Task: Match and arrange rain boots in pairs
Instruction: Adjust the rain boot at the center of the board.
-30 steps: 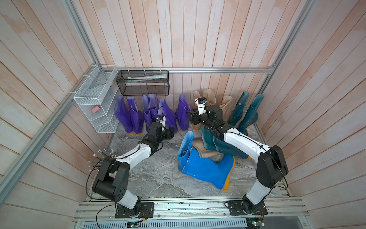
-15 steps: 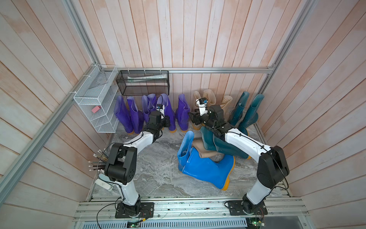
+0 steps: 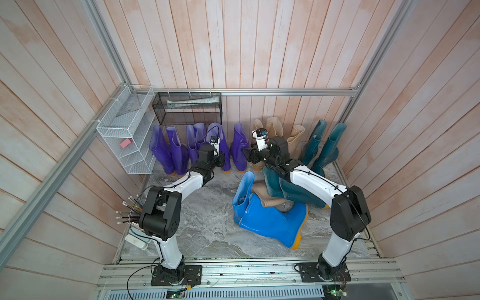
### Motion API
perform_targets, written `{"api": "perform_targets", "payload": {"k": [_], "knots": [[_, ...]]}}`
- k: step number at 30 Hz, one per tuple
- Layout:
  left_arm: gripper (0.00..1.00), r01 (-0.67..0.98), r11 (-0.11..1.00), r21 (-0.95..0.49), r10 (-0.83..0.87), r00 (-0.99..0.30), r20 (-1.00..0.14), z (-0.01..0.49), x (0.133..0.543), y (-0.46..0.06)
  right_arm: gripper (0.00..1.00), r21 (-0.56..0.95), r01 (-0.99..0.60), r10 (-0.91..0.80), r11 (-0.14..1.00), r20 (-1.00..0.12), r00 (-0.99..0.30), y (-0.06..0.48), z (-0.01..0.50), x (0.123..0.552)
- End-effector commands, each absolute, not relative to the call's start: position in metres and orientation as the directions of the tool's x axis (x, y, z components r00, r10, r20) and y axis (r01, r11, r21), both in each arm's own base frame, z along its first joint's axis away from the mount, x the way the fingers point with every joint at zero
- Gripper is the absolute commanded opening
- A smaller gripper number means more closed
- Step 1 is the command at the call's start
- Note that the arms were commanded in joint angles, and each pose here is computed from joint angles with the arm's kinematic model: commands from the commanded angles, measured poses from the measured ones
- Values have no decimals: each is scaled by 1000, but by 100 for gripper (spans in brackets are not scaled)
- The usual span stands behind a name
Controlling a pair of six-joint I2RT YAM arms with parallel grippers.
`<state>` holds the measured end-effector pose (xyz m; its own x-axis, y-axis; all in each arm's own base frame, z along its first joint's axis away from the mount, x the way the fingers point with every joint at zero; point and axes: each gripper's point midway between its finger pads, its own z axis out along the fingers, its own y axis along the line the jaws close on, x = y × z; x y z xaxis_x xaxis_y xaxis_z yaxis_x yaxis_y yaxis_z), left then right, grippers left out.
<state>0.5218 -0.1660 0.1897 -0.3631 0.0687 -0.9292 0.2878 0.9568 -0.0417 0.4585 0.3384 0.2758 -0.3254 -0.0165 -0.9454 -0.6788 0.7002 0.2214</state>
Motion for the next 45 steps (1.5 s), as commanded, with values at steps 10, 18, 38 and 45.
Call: {"api": "perform_targets", "payload": {"k": [10, 18, 38, 45], "knots": [[0, 198, 979, 42, 93, -255, -963, 201, 513, -159, 0, 238, -675, -34, 698, -931, -364, 365, 254, 495], [0, 159, 983, 92, 125, -209, -970, 212, 515, -150, 0, 306, -667, 68, 679, -931, -358, 356, 270, 460], [14, 248, 969, -15, 49, -250, -967, 214, 529, -177, 0, 369, -648, 126, 666, -912, -389, 356, 260, 500], [47, 308, 944, -118, -40, -250, -967, 246, 499, -181, 0, 394, -645, 156, 654, -905, -395, 362, 259, 504]]}}
